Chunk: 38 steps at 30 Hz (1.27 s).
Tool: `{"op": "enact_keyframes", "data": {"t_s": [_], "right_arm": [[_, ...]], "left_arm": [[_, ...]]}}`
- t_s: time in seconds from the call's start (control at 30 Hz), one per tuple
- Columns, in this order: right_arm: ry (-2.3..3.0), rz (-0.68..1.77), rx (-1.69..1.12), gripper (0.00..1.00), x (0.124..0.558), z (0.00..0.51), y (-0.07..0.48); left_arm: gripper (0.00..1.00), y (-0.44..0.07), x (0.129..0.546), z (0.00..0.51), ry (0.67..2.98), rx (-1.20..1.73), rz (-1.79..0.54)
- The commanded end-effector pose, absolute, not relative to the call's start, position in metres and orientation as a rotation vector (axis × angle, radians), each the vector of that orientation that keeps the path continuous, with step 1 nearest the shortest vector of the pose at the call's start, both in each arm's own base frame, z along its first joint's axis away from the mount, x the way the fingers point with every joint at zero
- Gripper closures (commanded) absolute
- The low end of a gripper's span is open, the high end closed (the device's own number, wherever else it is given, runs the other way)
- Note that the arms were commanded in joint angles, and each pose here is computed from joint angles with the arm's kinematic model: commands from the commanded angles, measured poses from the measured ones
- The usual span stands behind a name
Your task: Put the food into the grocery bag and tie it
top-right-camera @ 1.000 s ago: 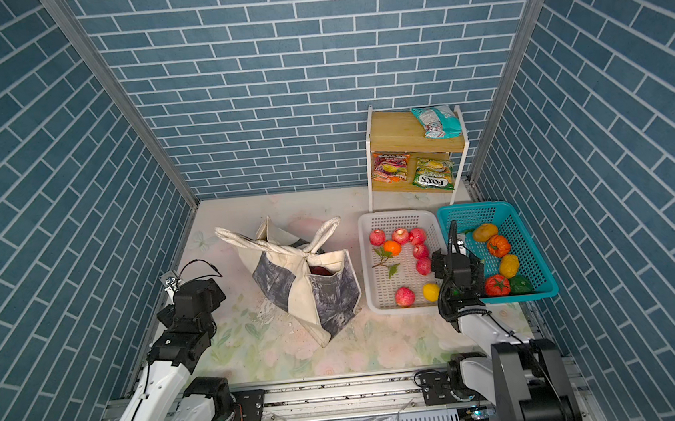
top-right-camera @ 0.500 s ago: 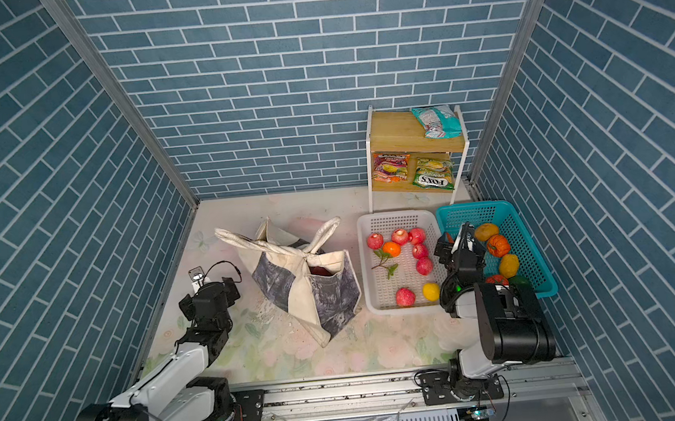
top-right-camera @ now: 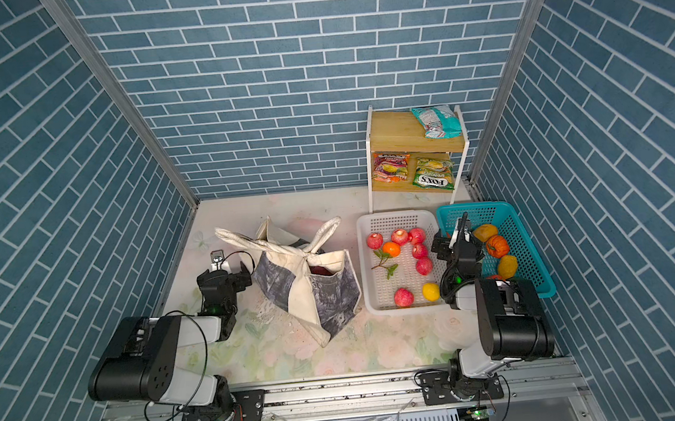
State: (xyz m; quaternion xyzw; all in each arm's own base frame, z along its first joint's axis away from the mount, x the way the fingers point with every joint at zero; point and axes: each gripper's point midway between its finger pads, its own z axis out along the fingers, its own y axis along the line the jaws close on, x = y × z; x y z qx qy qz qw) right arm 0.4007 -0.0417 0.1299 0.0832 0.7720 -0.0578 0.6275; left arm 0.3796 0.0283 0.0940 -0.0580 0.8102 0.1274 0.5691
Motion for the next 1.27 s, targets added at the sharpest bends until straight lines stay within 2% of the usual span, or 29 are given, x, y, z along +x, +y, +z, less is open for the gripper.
{"op": "enact_keyframes", "data": {"t_s": [0.0,0.33,0.47,1.23], "right_arm": [[1.918,-0.144,0.168,0.03,0.391,0.090,-0.039],[1.918,-0.151,0.162,0.01,0.391,0.091,-0.039],[1.944,-0.091,0.075,0.01,0.395,0.088,-0.024],[1.944,-0.092,0.074,0.01,0.395,0.088,-0.024]], "left_arm": [[0.00,0.019,0.391,0.097,1.908,-0.068,0.241],[0.00,0.019,0.391,0.097,1.904,-0.068,0.242],[0.00,0.019,0.391,0.097,1.904,-0.068,0.243],[0.00,0.019,0.390,0.097,1.906,-0.066,0.241]]}}
